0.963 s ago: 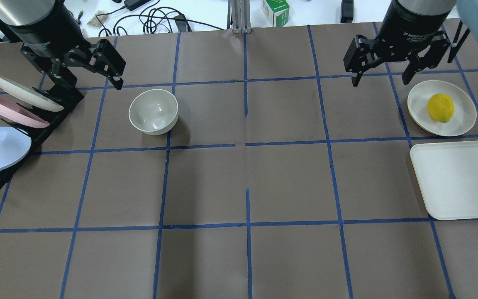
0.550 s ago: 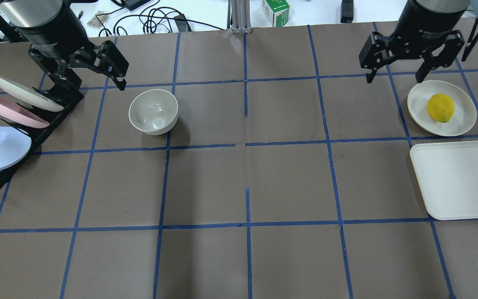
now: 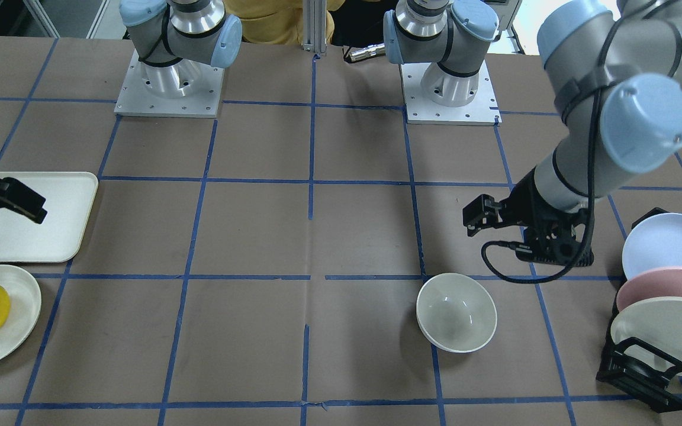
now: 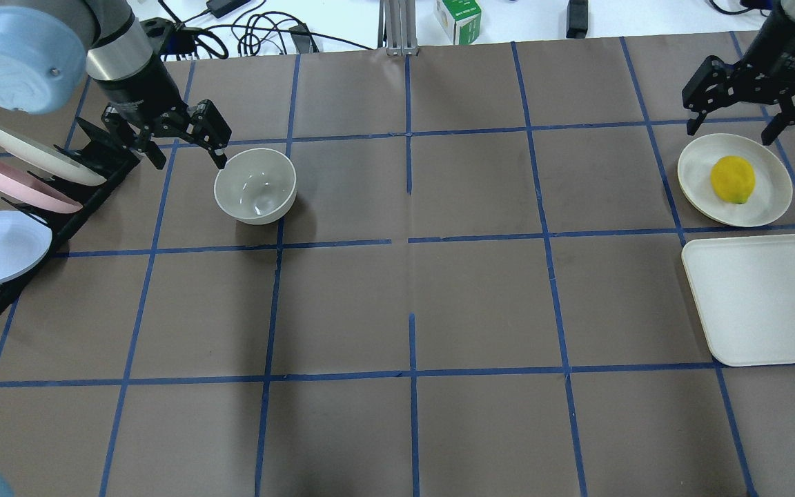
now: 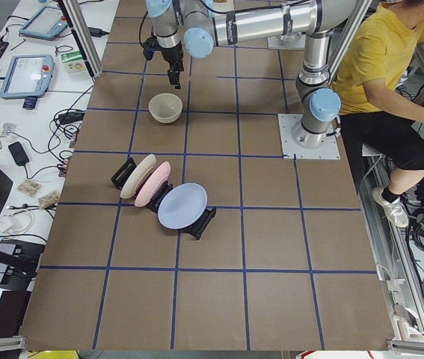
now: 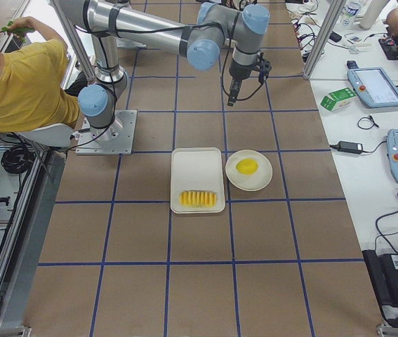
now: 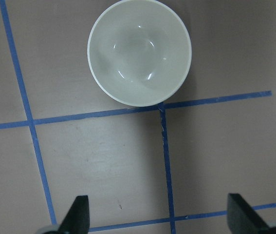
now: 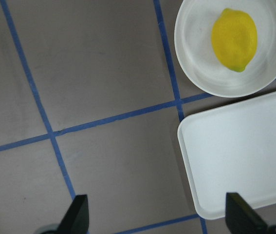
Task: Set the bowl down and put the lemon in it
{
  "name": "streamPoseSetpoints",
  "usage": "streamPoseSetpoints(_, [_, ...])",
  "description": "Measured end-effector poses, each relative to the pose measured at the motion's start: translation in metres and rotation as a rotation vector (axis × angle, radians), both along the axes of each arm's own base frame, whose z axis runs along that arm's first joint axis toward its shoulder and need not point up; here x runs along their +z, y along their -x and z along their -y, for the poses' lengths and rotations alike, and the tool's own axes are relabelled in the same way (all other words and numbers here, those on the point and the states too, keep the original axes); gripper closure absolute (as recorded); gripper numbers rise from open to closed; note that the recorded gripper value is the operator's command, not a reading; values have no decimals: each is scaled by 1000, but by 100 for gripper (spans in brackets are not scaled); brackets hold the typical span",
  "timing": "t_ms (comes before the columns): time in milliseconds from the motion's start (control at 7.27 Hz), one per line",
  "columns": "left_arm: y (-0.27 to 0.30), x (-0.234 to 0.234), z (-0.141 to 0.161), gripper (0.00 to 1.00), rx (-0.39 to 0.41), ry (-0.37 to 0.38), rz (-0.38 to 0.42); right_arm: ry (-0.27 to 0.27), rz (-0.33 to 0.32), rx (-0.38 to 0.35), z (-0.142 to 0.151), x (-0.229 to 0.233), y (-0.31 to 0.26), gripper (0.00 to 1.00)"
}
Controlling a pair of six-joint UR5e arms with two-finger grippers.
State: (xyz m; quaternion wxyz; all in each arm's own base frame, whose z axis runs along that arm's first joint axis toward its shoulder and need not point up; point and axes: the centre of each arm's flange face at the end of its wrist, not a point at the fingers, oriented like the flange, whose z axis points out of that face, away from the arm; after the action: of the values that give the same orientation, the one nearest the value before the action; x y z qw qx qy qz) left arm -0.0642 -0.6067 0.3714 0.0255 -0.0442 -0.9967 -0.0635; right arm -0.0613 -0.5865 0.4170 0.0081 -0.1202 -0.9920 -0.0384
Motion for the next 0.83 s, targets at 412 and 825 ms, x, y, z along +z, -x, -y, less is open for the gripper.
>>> streamPoseSetpoints(412, [-18, -105, 45, 0, -25, 3, -6, 26, 4, 119, 31, -58, 74, 0])
streamPoseSetpoints(825, [-37, -149, 62, 17, -63, 23, -20, 48, 0, 262, 61, -136, 128, 0])
